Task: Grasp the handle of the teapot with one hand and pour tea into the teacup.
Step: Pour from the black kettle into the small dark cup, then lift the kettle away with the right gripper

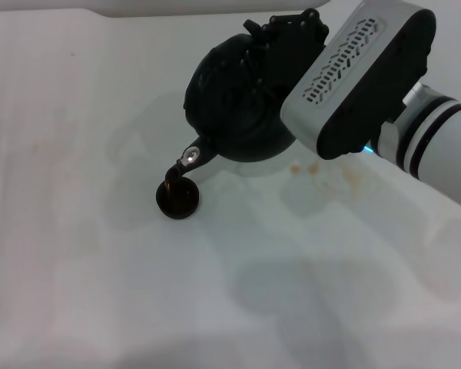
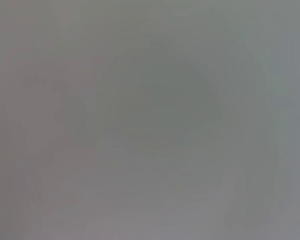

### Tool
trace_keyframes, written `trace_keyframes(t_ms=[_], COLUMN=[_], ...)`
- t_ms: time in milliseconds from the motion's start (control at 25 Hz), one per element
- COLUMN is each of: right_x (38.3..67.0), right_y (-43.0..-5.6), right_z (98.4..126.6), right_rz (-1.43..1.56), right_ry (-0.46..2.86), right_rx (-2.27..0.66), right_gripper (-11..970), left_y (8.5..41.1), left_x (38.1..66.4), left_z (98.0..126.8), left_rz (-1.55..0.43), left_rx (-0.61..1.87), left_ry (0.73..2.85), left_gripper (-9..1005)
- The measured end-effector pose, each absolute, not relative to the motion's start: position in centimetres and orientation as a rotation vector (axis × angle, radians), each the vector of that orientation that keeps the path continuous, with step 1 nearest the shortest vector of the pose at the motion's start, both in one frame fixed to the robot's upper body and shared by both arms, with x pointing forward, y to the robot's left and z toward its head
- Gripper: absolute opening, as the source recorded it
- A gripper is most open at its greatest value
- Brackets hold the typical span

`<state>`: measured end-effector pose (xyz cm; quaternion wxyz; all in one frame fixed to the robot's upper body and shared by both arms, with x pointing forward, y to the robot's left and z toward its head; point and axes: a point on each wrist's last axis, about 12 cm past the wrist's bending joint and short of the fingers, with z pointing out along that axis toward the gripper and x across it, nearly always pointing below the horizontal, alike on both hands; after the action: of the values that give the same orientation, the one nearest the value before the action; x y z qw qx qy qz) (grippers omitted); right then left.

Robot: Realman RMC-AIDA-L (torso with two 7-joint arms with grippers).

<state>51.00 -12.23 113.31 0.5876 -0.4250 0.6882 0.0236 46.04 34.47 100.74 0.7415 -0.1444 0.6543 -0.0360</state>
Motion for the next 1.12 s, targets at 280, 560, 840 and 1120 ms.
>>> trace_keyframes(t_ms=[280, 560, 840, 1120], right_x=[50.96, 50.98, 51.03, 51.03], right_y=[-12.15, -12.16, -12.20, -12.15], right_z=[113.37, 113.39, 113.43, 113.38], right_rz=[0.048, 0.048, 0.046, 0.036], right_ry=[1.596, 1.596, 1.595, 1.589], right_rx=[-0.997, -0.996, -0.995, -1.007], right_gripper=[161, 159, 157, 157], left_y=[34.47, 34.47, 34.49, 34.47], left_x=[46.04, 46.04, 45.98, 45.99], left_z=[100.74, 100.74, 100.71, 100.72], left_rz=[-0.079, -0.079, -0.078, -0.079], left_rx=[-0.316, -0.317, -0.317, -0.318], left_ry=[1.434, 1.434, 1.435, 1.435], left_gripper=[878, 877, 877, 877])
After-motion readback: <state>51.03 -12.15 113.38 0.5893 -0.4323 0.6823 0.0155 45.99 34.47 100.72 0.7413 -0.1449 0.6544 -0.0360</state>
